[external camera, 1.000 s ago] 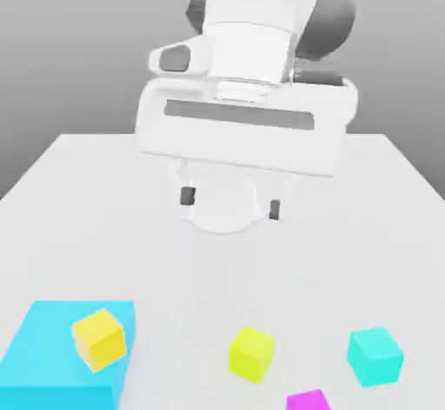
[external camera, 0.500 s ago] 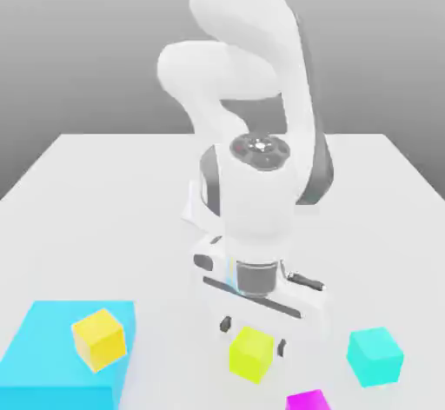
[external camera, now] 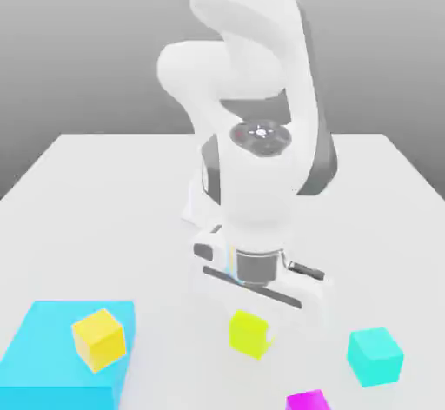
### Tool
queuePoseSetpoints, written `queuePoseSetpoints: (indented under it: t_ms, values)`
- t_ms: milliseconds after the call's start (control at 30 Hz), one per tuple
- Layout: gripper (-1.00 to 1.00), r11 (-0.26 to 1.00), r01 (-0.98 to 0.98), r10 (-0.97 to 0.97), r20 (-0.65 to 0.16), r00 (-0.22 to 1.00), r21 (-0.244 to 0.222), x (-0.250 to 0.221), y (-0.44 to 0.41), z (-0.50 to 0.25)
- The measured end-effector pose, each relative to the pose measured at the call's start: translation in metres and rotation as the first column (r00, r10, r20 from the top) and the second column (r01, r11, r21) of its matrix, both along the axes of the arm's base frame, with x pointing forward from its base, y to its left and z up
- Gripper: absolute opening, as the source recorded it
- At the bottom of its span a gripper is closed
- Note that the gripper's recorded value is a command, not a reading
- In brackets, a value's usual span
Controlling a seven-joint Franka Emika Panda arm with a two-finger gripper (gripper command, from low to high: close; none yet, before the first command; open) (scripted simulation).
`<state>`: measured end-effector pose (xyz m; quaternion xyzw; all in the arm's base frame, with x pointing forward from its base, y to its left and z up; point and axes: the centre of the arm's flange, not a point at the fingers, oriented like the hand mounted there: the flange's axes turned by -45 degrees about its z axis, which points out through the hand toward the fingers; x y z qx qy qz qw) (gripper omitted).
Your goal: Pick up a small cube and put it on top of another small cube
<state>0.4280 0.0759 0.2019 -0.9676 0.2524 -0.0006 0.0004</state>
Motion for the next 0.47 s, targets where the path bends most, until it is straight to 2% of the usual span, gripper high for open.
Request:
queuePoseSetpoints:
  t_ms: [167, 333, 367, 467]
  values:
    - [-1.0, 0.999, -0.046, 0.046, 0.0, 0.999, 0.001, 0.002, 0.118, 0.039]
    - [-1.0, 0.999, -0.052, 0.052, 0.002, 0.999, 0.001, 0.0, 0.141, -0.004]
    - [1.0, 0.999, -0.053, 0.053, 0.001, 0.999, 0.001, 0.0, 0.141, -0.013]
    - [1.0, 0.999, -0.053, 0.053, 0.001, 0.999, 0.001, 0.0, 0.141, -0.013]
